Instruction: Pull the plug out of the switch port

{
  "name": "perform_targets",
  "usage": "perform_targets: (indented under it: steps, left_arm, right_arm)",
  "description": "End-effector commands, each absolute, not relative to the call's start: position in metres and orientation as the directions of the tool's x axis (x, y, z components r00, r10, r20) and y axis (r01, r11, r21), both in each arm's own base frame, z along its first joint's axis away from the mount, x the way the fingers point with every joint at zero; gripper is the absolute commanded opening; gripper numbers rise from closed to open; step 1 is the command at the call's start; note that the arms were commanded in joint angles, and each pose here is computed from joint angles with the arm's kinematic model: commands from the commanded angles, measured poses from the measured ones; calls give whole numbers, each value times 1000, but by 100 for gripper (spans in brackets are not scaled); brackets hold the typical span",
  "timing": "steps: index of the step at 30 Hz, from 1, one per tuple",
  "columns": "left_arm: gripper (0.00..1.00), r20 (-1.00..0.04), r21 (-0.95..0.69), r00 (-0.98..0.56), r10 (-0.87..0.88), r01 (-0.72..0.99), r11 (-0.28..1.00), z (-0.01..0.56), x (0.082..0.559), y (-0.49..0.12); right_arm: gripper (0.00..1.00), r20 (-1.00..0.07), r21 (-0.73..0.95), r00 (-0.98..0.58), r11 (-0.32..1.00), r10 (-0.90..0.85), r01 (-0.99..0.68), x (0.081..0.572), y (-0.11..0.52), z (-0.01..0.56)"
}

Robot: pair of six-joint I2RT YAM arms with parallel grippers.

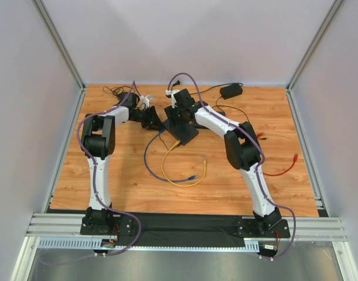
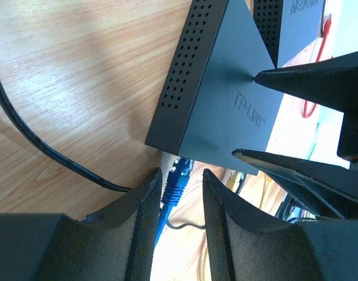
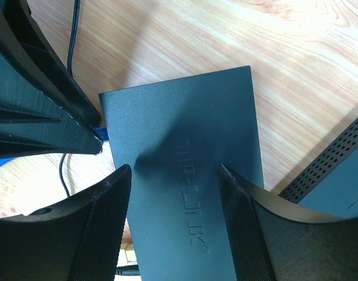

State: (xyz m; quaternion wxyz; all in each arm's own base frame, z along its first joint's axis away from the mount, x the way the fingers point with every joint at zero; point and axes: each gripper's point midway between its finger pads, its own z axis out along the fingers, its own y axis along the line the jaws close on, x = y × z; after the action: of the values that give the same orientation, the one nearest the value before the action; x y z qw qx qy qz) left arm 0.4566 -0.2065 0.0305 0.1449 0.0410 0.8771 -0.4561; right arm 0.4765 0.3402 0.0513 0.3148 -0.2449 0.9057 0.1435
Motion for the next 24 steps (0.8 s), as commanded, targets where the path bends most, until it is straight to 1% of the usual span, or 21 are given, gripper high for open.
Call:
perform_targets:
  steps: [1,9,12,13,15,16,17,20,22,24]
  left_arm:
    - [42,-274,-754,-960,-49,184,630,16,457,-208]
    - [39,-260,-747,-964,-57,163,645,11,457,-212]
    - [33,-254,-742,-966,-56,157,652,8,456,-211]
    - [28,-251,-738,-966,-59,152,657,6,456,-210]
    - [24,-249,-734,-966,-62,147,663,6,457,-210]
    - [19,-246,-734,-967,-64,143,664,4,456,-209]
    - [16,-250,-732,-966,-63,146,665,5,457,-209]
    - [8,-249,-734,-967,-61,147,663,5,456,-210]
    - [0,-249,-732,-967,-60,147,665,4,456,-209]
    - [0,-251,-732,-966,-60,150,664,5,456,-209]
  right_arm:
    - [63,-568,121,-730,838,-381,-532,460,331,35]
    - [62,-565,124,-732,837,-382,-533,459,332,34]
    - [62,-561,121,-734,839,-383,-531,459,331,33]
    - [62,-561,120,-734,840,-382,-529,460,331,33]
    - [62,-558,118,-736,841,-383,-527,460,331,32]
    - [63,-560,113,-732,840,-388,-531,460,331,34]
    - [66,-560,109,-729,837,-394,-536,458,332,34]
    - [73,-564,86,-717,834,-410,-545,458,331,35]
    - [74,-562,82,-711,827,-422,-556,456,331,36]
    - [75,-559,74,-706,822,-434,-565,453,332,38]
